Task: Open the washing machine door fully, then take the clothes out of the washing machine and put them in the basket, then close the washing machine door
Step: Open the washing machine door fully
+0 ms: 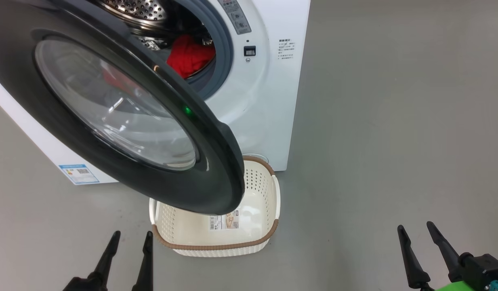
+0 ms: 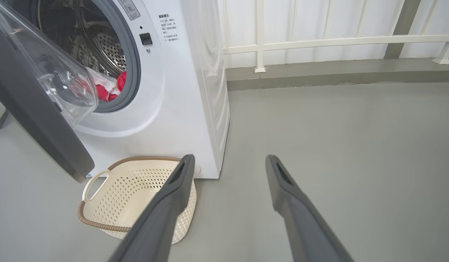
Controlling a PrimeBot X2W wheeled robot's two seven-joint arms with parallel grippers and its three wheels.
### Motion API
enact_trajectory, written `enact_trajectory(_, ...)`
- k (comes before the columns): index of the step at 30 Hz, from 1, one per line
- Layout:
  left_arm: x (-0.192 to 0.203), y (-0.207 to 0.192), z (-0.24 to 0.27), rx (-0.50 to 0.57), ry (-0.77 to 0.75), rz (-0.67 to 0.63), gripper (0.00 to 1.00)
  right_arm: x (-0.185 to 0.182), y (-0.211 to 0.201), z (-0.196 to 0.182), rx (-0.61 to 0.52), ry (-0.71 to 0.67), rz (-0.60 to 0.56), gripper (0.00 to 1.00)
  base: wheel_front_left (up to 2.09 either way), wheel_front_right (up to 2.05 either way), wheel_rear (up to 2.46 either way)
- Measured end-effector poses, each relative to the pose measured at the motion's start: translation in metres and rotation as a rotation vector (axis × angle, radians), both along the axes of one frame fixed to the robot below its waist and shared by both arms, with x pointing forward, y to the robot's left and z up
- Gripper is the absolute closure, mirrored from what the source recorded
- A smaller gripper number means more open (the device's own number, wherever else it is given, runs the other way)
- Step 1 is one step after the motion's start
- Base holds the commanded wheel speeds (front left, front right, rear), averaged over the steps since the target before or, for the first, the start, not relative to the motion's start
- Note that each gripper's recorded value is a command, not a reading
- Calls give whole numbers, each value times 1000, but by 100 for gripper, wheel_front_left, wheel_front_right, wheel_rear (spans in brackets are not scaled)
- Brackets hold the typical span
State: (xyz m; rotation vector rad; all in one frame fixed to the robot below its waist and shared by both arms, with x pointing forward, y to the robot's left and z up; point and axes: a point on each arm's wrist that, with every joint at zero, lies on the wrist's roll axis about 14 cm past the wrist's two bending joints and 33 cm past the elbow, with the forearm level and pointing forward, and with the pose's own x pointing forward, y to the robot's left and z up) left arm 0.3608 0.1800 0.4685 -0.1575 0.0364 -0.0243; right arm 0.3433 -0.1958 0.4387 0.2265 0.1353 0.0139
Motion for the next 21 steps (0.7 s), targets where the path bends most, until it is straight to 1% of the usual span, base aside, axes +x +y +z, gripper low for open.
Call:
enact_trajectory(5, 1, -1, -1, 0, 2, -4, 0, -1, 0, -1, -17, 2, 2, 0, 0, 0, 0)
enact_trajectory(18, -1, -1, 1, 0, -2, -2, 0, 0, 2, -1, -16, 2, 8, 0, 0, 0, 0)
enact_trajectory(20, -2, 0, 1, 0, -3, -1, 0, 0, 3, 0, -3, 0, 7, 0, 0, 0, 0)
enact_trajectory(21, -2, 0, 1, 0, -3, 0, 0, 1, 4, 1, 17, -4, 1, 10, 0, 0, 0)
